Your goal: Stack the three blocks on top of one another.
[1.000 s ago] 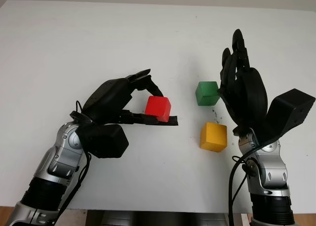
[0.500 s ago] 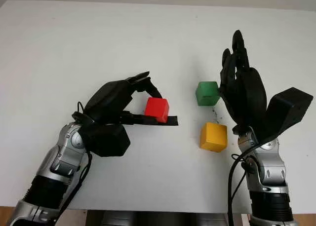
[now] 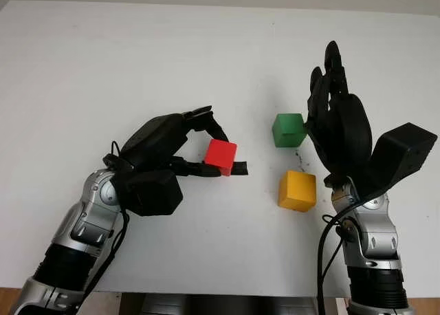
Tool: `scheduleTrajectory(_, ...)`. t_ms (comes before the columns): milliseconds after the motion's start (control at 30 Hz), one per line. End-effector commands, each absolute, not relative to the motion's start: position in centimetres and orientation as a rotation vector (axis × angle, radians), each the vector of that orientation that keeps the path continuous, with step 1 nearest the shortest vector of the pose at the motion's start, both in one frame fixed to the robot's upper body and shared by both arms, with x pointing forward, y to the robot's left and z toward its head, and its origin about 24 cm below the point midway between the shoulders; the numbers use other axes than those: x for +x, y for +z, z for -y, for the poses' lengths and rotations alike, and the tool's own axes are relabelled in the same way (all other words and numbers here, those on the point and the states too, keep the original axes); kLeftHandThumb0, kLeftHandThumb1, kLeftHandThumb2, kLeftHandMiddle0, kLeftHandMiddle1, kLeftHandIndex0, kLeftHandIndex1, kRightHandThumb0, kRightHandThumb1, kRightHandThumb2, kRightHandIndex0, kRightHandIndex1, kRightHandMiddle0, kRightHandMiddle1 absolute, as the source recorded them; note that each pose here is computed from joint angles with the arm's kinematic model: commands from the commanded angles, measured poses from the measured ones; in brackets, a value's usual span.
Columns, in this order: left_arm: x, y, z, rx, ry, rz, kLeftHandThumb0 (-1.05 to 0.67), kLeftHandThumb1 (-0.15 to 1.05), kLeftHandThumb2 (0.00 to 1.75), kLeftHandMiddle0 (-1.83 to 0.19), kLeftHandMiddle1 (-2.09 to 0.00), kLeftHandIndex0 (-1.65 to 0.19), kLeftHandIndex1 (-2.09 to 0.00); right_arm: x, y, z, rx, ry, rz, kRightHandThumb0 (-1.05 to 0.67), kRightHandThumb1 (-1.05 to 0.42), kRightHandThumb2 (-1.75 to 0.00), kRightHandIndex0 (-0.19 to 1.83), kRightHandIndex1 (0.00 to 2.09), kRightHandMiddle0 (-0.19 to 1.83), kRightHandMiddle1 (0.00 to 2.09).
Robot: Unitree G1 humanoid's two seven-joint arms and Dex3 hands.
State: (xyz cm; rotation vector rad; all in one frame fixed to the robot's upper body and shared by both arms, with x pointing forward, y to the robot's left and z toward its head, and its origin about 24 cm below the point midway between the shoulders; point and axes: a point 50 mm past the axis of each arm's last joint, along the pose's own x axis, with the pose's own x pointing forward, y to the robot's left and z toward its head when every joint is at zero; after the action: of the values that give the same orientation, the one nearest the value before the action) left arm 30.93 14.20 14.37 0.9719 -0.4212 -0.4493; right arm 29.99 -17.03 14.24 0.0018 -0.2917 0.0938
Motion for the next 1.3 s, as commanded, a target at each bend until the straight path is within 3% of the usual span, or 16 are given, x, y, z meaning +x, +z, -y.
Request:
scheduleTrajectory(0,30.7,14.6,-14.2,0.985,-0.459,0.431,-0.50,1.05,0.07,-0.19,-0.05,-0.46,-1.52,29.7,14.2,17.1,0.009,0.088,0.301,-0.74,-1.05,-0.75,-0.19,0.00,-0.19,0.00)
scheduleTrajectory(233,30.6,14.6,-14.2,1.002,-0.463,0.423,-0.50,1.05,0.06,-0.18,-0.05,-0.47,-1.51,29.7,14.2,17.1,0.009,0.088,0.297,-0.75,-1.05,-0.75,-0.19,0.00,-0.19,0.00)
scheduleTrajectory(267,30.6,14.6,-14.2,0.997,-0.466,0.416,-0.50,1.05,0.06,-0.17,-0.05,-0.44,-1.43,29.7,14.2,17.1,0.009,0.088,0.297,-0.75,-1.05,-0.75,-0.19,0.00,-0.19,0.00)
scheduleTrajectory(333,30.6,14.7,-14.2,1.006,-0.473,0.401,-0.51,1.04,0.06,-0.12,-0.04,-0.40,-1.17,29.7,14.2,17.1,0.011,0.091,0.295,-0.75,-1.05,-0.75,-0.19,0.00,-0.19,0.00)
scheduleTrajectory(400,30.6,14.7,-14.2,1.024,-0.478,0.388,-0.55,1.03,0.05,-0.03,-0.05,-0.35,-0.62,29.7,14.2,17.1,0.011,0.093,0.297,-0.75,-1.05,-0.75,-0.19,0.00,-0.19,0.00)
scheduleTrajectory(467,30.6,14.7,-14.2,1.041,-0.476,0.381,-0.60,1.03,0.05,0.05,-0.04,-0.25,-0.24,29.7,14.2,17.1,0.010,0.095,0.297,-0.75,-1.05,-0.75,-0.19,0.00,-0.19,0.00)
scheduleTrajectory(567,30.5,14.7,-14.1,1.047,-0.473,0.376,-0.64,1.02,0.05,0.15,-0.02,-0.05,-0.04,29.6,14.2,17.2,0.007,0.095,0.294,-0.75,-1.05,-0.75,-0.19,0.00,-0.19,0.00)
scheduleTrajectory(1000,30.2,15.1,-14.3,0.993,-0.489,0.364,-0.69,0.98,0.04,0.19,-0.01,0.10,-0.02,29.5,14.3,17.1,0.005,0.097,0.301,-0.74,-1.05,-0.74,-0.19,0.00,-0.19,0.00)
scheduleTrajectory(1100,30.1,15.6,-15.1,0.852,-0.472,0.394,-0.76,1.01,0.06,0.15,-0.04,0.08,-0.04,29.5,14.4,17.3,-0.002,0.089,0.307,-0.74,-1.05,-0.74,-0.19,0.00,-0.19,0.00)
scheduleTrajectory(1267,30.3,16.2,-17.5,0.534,-0.371,0.466,-0.80,1.05,0.30,0.09,-0.06,0.05,-0.06,29.3,14.8,18.0,-0.023,0.084,0.316,-0.72,-1.05,-0.73,-0.19,0.00,-0.19,0.00)
